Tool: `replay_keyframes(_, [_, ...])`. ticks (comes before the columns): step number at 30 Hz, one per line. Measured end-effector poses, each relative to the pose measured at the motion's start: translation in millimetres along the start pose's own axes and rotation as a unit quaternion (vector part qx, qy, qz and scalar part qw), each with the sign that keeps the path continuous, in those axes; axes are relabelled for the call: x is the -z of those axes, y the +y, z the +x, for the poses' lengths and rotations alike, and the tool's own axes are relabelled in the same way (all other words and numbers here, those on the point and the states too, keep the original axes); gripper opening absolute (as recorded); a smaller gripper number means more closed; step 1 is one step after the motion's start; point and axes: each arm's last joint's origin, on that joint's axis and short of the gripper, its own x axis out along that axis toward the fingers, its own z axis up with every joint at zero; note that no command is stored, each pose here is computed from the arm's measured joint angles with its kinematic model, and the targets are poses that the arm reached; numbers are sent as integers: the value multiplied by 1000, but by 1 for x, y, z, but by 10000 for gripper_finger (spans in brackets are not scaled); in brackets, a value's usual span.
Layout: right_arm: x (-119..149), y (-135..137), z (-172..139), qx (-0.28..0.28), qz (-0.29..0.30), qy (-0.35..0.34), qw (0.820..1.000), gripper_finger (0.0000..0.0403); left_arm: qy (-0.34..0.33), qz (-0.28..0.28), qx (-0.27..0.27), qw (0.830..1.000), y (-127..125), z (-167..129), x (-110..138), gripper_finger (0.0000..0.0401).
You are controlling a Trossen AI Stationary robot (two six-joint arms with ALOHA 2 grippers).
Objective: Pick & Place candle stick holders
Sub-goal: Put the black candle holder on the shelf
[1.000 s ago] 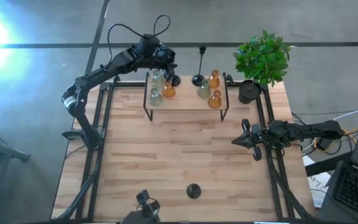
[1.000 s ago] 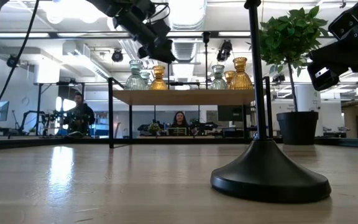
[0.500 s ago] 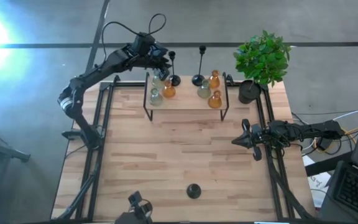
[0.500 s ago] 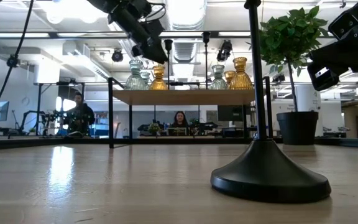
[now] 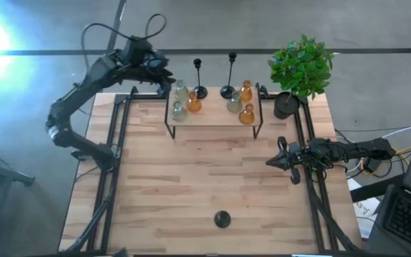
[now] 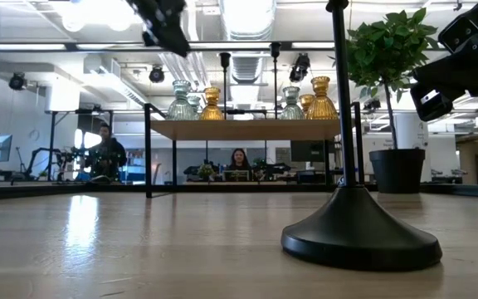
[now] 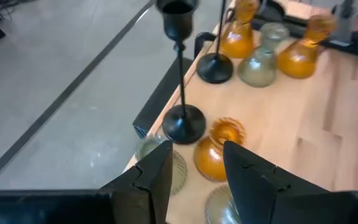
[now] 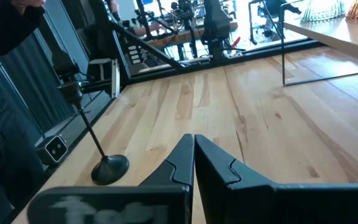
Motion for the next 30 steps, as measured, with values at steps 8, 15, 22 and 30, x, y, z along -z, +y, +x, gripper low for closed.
replay_keyframes(8, [0, 0, 0, 0, 0, 0, 1000, 8, -31, 2, 9, 999, -13, -64, 12, 147])
replay_keyframes(15, [0, 0, 0, 0, 0, 0, 1000, 8, -60, 3, 32, 998, -23, -104, 24, 147])
replay_keyframes(22, [0, 0, 0, 0, 0, 0, 1000, 8, -82, 4, 165, 983, -37, -120, 30, 147])
replay_keyframes(30, [0, 0, 0, 0, 0, 0, 1000, 8, -34, 20, 266, 963, -62, -98, 51, 147])
